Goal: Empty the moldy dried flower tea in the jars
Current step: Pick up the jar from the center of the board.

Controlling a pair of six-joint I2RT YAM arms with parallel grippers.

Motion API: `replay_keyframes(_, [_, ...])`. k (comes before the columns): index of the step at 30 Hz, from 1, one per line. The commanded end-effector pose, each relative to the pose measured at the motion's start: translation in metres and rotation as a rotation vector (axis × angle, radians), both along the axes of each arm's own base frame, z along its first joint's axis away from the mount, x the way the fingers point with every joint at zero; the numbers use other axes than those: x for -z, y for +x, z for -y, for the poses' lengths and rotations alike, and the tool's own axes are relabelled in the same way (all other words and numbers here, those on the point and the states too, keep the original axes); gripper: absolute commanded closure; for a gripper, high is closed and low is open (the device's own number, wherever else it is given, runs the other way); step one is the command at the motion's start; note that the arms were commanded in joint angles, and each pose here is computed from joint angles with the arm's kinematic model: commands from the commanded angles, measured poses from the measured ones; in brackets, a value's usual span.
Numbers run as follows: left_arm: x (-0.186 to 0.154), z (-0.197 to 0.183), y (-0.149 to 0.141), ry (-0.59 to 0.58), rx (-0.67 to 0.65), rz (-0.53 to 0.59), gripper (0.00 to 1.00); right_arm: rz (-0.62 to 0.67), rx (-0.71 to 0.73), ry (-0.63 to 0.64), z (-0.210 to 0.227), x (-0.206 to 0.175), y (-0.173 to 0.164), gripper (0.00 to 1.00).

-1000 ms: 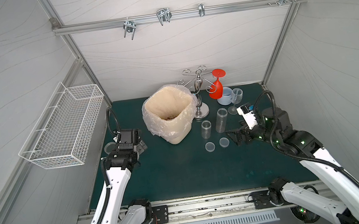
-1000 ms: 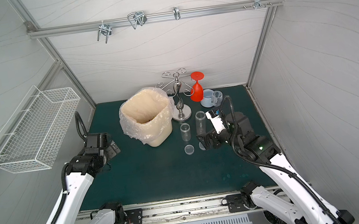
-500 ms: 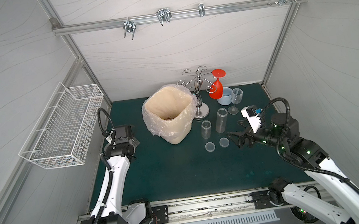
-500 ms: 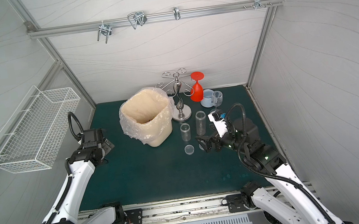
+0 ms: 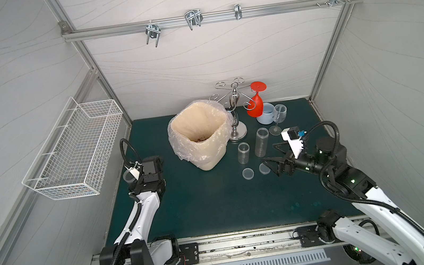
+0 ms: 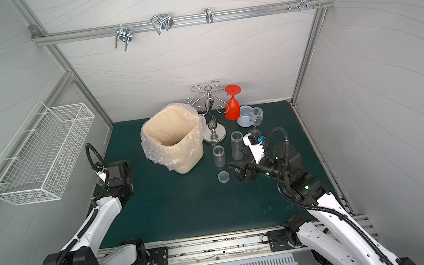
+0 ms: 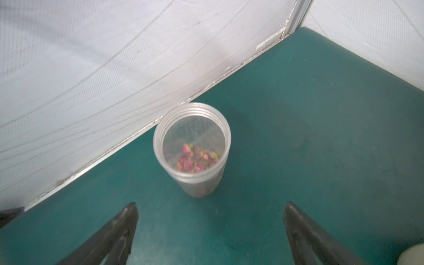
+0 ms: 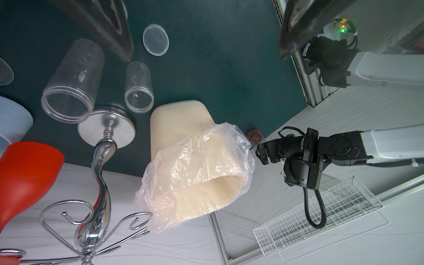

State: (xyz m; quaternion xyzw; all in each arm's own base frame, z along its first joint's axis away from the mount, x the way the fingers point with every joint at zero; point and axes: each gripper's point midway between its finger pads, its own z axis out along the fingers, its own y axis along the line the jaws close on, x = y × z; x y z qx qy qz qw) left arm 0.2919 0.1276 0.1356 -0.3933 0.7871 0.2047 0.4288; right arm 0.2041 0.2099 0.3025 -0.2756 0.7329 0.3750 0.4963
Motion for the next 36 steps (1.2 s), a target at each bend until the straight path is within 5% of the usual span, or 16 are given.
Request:
replay_keyframes(1, [-0.011,-0.013,0.008,0.061,-0.071,0.048,0.01,0.036,-0.038,0.036,-0.008,-0.012,0.0,0.01])
replay_keyframes(17, [-0.007,-0.031,0.023,0.236,-0.095,-0.055,0.02,0.017,-0.093,0.046,-0.022,0.006,0.006,0.01])
replay_keyframes(36, [0.011,-0.047,0.023,0.149,-0.152,-0.059,0.1,0.002,-0.133,0.027,-0.03,0.025,0.01,0.01])
